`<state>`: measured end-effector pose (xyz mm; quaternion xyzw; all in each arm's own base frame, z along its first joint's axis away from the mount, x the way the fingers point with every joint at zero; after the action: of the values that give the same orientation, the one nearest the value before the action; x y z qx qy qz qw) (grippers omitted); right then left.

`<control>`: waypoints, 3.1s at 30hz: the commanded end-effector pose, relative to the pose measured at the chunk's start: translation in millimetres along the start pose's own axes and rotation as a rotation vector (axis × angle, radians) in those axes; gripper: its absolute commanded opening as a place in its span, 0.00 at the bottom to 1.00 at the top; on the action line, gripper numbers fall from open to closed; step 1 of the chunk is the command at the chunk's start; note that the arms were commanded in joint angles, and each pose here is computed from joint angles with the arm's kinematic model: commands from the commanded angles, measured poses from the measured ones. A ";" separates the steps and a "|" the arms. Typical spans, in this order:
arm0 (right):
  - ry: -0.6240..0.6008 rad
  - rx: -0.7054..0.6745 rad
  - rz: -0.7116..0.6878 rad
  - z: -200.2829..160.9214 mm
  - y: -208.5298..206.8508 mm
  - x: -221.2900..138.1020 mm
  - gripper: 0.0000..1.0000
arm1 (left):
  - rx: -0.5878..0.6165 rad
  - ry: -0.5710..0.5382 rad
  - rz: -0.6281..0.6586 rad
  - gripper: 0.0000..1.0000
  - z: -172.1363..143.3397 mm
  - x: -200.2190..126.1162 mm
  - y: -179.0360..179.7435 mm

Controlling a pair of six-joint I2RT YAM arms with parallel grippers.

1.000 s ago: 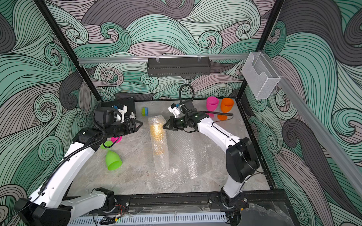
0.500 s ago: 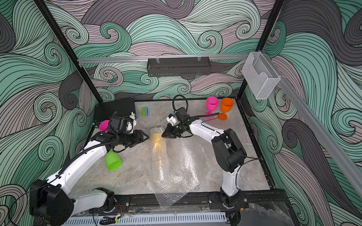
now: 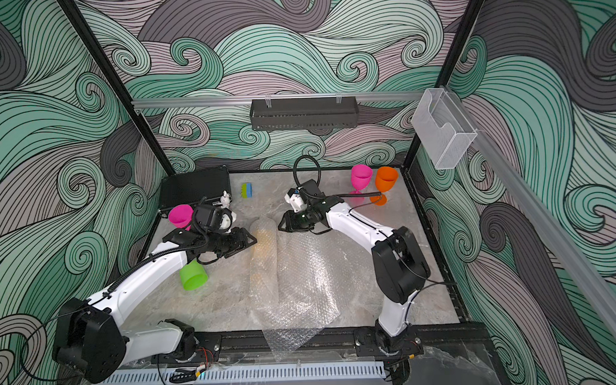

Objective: Unpack wine glasses from bubble wrap
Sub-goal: Place the bubble wrap at the center of the board, then move the bubble wrap to the center of the board, then unwrap the bubble wrap.

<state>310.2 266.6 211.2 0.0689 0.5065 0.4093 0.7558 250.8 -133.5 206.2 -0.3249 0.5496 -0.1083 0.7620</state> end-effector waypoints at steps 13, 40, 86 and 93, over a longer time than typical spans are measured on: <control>0.207 -0.001 -0.279 -62.8 -37.3 38.6 0.48 | -0.027 0.009 0.021 0.59 -5.3 -2.1 4.4; 0.015 0.094 -0.451 -19.6 -110.2 58.9 0.44 | -0.097 0.094 -0.010 0.56 -16.1 16.9 14.4; 0.136 -0.346 -0.378 -29.9 65.2 67.8 0.58 | -0.134 0.091 0.083 0.31 -25.5 42.1 44.4; 0.163 -0.358 -0.386 -37.7 65.4 77.6 0.50 | -0.133 0.088 0.072 0.31 -24.2 40.7 42.1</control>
<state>253.1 351.3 166.9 -0.1859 0.4964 0.3515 0.7717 234.1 -131.3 136.7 -0.3469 0.6139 -0.0536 0.7071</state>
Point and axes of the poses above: each gripper's point midway between its finger pads, its own x axis out along the fingers, its own y axis along the line the jaws close on, z = x × y, the point moved 8 cm from there along -x, back along the fingers, and after that the axes turned 8 degrees about -x, right-handed, at the moved point
